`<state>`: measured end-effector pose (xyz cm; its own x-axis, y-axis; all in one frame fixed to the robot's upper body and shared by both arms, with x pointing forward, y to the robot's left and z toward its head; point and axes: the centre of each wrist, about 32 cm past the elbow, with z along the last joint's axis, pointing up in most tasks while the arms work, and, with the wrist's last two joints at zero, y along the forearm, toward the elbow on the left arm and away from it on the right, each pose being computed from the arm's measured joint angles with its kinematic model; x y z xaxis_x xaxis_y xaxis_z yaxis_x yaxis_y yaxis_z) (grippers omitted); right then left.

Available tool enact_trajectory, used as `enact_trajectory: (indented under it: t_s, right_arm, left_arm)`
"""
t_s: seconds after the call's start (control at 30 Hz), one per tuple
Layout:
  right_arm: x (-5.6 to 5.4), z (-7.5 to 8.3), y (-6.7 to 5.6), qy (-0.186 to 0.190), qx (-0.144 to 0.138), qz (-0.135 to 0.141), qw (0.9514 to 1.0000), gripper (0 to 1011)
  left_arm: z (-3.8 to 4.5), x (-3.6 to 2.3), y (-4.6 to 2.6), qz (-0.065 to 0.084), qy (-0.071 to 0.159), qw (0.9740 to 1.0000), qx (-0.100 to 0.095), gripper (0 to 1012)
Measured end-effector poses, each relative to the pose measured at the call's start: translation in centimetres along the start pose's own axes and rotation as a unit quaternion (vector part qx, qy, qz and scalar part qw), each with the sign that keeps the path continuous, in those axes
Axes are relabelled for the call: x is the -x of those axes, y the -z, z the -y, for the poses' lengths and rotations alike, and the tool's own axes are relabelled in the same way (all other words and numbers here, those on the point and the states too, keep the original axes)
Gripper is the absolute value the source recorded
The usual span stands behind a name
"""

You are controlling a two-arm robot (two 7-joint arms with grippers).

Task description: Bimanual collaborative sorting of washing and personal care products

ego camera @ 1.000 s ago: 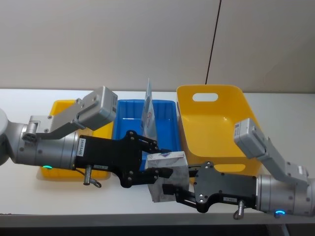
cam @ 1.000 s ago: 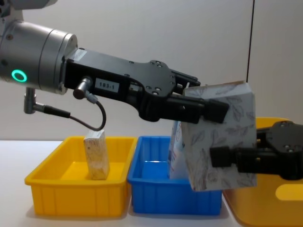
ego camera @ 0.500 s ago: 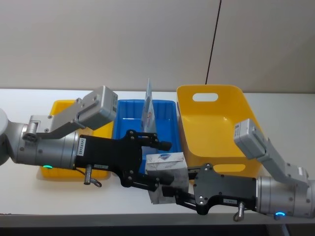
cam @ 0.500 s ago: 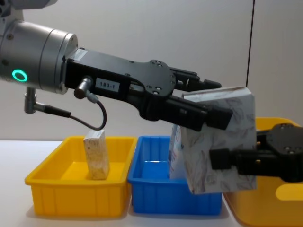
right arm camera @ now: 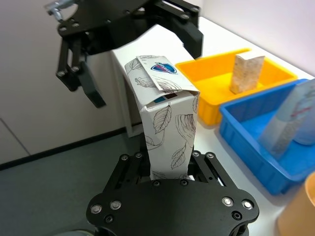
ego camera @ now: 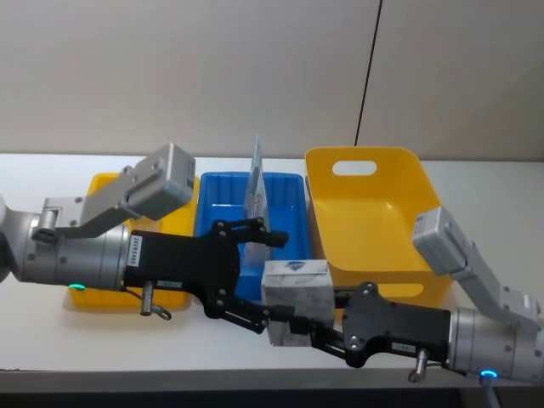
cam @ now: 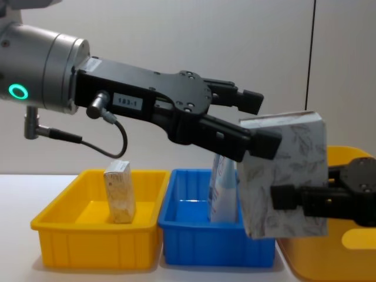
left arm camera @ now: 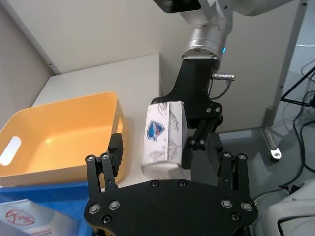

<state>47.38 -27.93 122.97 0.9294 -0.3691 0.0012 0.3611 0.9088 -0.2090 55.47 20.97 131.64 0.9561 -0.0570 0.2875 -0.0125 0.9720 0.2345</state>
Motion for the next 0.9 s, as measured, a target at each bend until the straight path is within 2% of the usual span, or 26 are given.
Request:
enact_trajectory:
  t_s: [0.23, 0.5, 0.53, 0.77, 0.8, 0.9]
  right_arm:
    - [0.4, 0.6, 0.6, 0.039, -0.008, -0.010, 0.9992, 332]
    - [1.1, 1.3, 1.2, 0.088, -0.020, -0.020, 0.9957, 332]
    - [1.2, 1.3, 1.3, 0.093, -0.022, -0.021, 0.9952, 332]
    - [1.8, 1.7, 1.7, 0.143, -0.035, -0.031, 0.9886, 332]
    - [1.9, 1.7, 1.8, 0.149, -0.036, -0.031, 0.9877, 332]
    - [2.2, 1.8, 2.0, 0.177, -0.043, -0.037, 0.9826, 332]
  left_arm:
    - [-0.87, 0.53, 0.08, -0.012, -0.028, 0.9995, 0.003, 1001]
    - [-1.82, 1.31, 0.03, -0.035, -0.070, 0.9969, 0.002, 1001]
    - [-1.82, 1.31, 0.03, -0.035, -0.070, 0.9969, 0.002, 1001]
    - [-2.22, 2.42, -0.25, -0.063, -0.113, 0.9916, -0.009, 1002]
    - [-2.23, 2.69, -0.30, -0.068, -0.122, 0.9902, -0.011, 1001]
    - [-2.23, 3.13, -0.36, -0.078, -0.136, 0.9875, -0.016, 1001]
